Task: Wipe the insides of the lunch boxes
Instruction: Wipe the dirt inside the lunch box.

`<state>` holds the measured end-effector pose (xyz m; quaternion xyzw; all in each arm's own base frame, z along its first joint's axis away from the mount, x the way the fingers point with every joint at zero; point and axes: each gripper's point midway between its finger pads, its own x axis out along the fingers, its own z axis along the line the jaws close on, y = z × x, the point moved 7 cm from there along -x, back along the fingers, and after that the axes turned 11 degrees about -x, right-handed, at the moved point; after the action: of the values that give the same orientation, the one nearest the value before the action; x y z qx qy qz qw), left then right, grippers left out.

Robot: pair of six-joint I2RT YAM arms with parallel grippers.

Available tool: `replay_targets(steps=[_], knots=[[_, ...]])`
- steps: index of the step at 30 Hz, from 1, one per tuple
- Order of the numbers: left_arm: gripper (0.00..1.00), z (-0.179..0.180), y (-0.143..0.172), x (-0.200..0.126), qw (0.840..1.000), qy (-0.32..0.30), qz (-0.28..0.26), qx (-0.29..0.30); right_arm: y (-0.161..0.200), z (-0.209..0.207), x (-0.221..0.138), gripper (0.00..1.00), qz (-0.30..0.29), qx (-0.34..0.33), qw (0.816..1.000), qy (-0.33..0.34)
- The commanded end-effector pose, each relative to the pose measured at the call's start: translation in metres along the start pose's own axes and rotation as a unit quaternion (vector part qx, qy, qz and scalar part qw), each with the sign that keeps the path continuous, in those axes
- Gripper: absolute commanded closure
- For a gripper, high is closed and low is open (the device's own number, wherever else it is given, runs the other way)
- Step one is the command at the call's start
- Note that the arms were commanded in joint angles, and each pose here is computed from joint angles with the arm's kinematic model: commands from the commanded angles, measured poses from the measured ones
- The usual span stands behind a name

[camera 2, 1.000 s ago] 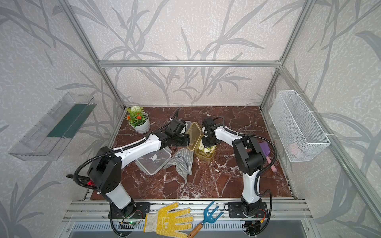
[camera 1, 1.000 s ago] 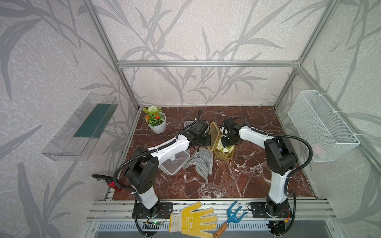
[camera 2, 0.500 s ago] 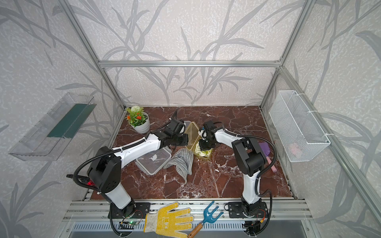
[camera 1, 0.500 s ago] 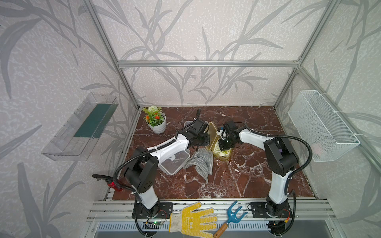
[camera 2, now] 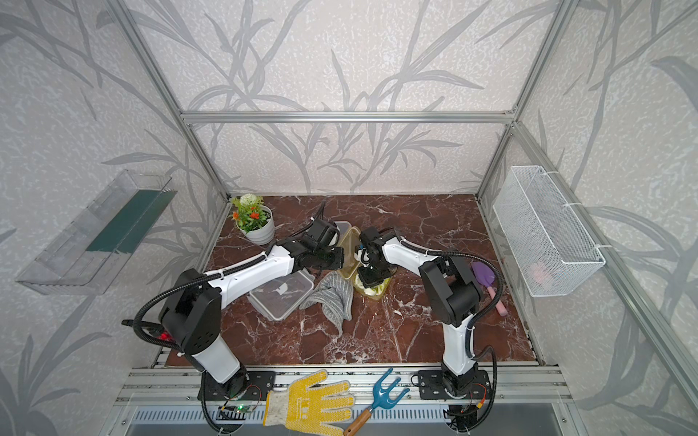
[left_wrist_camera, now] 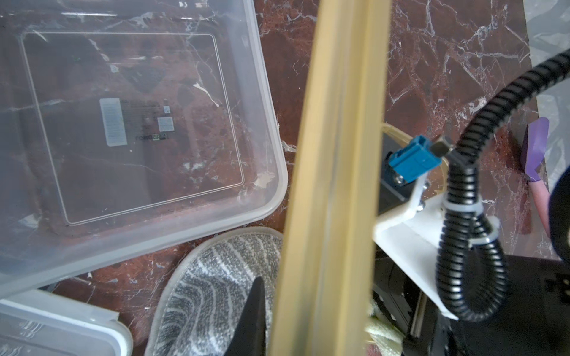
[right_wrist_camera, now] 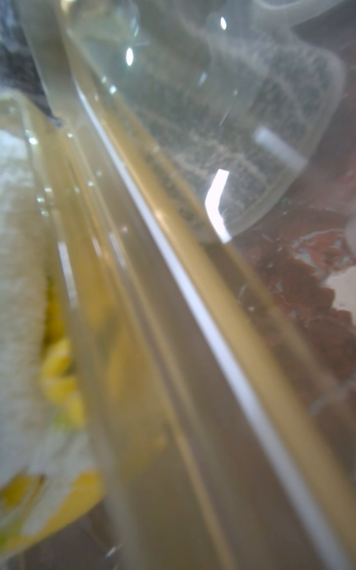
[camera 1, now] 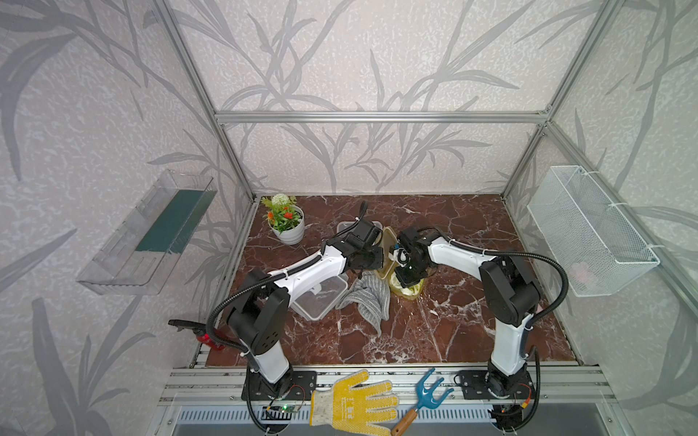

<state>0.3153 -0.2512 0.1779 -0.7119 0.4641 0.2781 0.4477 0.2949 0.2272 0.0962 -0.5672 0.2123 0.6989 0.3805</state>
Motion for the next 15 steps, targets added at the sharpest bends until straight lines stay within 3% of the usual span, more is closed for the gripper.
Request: replay_targets(steps=[1,7,15], knots=[[0.93,-0.013,0.002,-0.008,1.0,0.022,-0.001,0.013,0.037,0.001,0.011,1.0,0.124,-0.021,0.992,0.033],[0.93,-0.01,0.004,-0.012,1.0,0.014,-0.003,0.018,0.044,-0.028,0.005,1.0,0.185,-0.035,0.97,0.153],[0.93,-0.007,0.007,-0.018,1.0,0.014,-0.004,0.019,0.038,-0.077,-0.007,1.0,0.17,0.005,0.956,0.24]])
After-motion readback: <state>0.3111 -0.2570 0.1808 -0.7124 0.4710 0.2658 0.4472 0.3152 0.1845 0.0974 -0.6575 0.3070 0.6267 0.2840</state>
